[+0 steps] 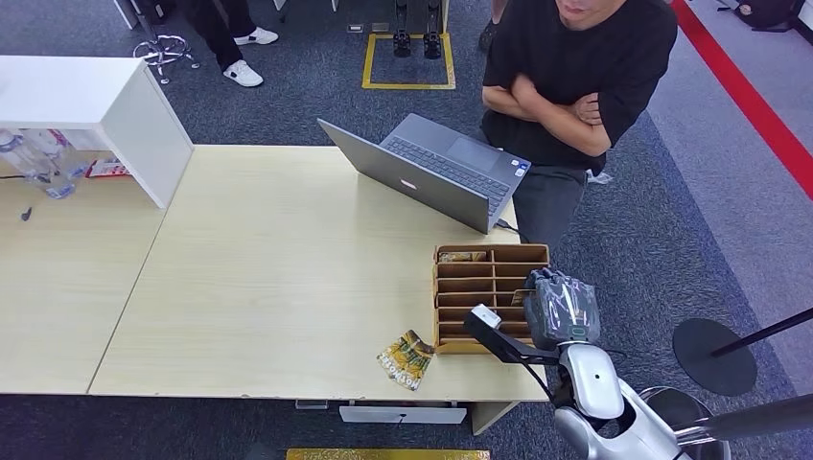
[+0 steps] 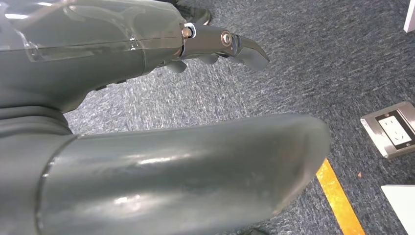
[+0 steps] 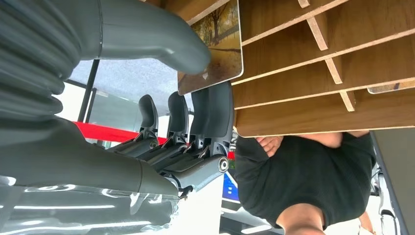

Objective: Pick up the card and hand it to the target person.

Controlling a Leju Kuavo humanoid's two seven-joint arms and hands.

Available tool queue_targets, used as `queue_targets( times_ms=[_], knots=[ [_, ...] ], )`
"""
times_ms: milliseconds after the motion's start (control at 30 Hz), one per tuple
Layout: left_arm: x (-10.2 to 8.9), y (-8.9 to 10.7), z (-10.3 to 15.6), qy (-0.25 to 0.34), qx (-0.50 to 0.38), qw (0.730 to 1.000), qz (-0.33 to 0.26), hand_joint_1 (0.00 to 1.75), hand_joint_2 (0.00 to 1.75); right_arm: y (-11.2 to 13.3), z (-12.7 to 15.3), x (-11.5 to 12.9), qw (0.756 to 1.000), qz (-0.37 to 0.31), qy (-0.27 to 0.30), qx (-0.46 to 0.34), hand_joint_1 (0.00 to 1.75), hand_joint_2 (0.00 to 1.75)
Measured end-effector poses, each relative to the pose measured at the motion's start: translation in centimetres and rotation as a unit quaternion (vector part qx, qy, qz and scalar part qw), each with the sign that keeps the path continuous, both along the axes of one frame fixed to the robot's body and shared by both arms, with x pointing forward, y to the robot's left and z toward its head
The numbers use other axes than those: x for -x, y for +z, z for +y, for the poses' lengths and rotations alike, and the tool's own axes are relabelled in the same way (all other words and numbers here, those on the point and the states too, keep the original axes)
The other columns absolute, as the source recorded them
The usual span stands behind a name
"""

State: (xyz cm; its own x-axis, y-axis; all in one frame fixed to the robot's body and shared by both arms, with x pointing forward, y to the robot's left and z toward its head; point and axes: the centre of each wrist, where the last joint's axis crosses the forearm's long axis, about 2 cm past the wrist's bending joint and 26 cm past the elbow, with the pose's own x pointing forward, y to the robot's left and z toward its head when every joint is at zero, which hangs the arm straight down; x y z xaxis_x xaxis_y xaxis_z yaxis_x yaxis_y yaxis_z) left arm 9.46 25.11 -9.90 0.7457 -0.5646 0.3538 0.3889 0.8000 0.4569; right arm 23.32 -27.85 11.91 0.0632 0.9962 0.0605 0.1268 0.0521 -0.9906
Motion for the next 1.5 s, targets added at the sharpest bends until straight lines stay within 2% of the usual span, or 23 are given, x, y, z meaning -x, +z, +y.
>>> queue_targets(
  times_ms=[367,567,933,1100,1300,1500],
  knots=[
    [0.0,0.0,0.0,-0.002,0.001,1.0,-0.002,0.0,0.0,0.3,0.3,0.0,1.0,-0.008,0.004,0.003,1.55,1.75],
    [0.1,0.0,0.0,-0.002,0.002,1.0,-0.001,0.0,0.0,1.2,0.4,0.1,1.0,-0.01,0.005,0.019,1.74,1.75],
    [0.2,0.0,0.0,-0.003,0.002,1.0,-0.001,0.0,0.0,2.4,0.6,0.2,0.999,-0.006,0.013,0.038,1.75,1.75],
    [0.2,-0.1,0.0,-0.003,0.002,1.0,-0.002,0.0,0.0,4.1,0.6,0.2,0.997,-0.013,0.023,0.066,1.75,1.75],
    [0.2,-0.1,0.0,-0.003,0.003,1.0,-0.004,0.0,0.0,7.4,0.8,0.2,0.994,-0.047,0.044,0.084,1.73,1.75],
    [0.3,-0.1,0.0,-0.004,0.006,1.0,-0.008,0.0,0.0,11.1,1.0,0.6,0.991,-0.099,0.074,0.049,1.73,1.75]
  ],
)
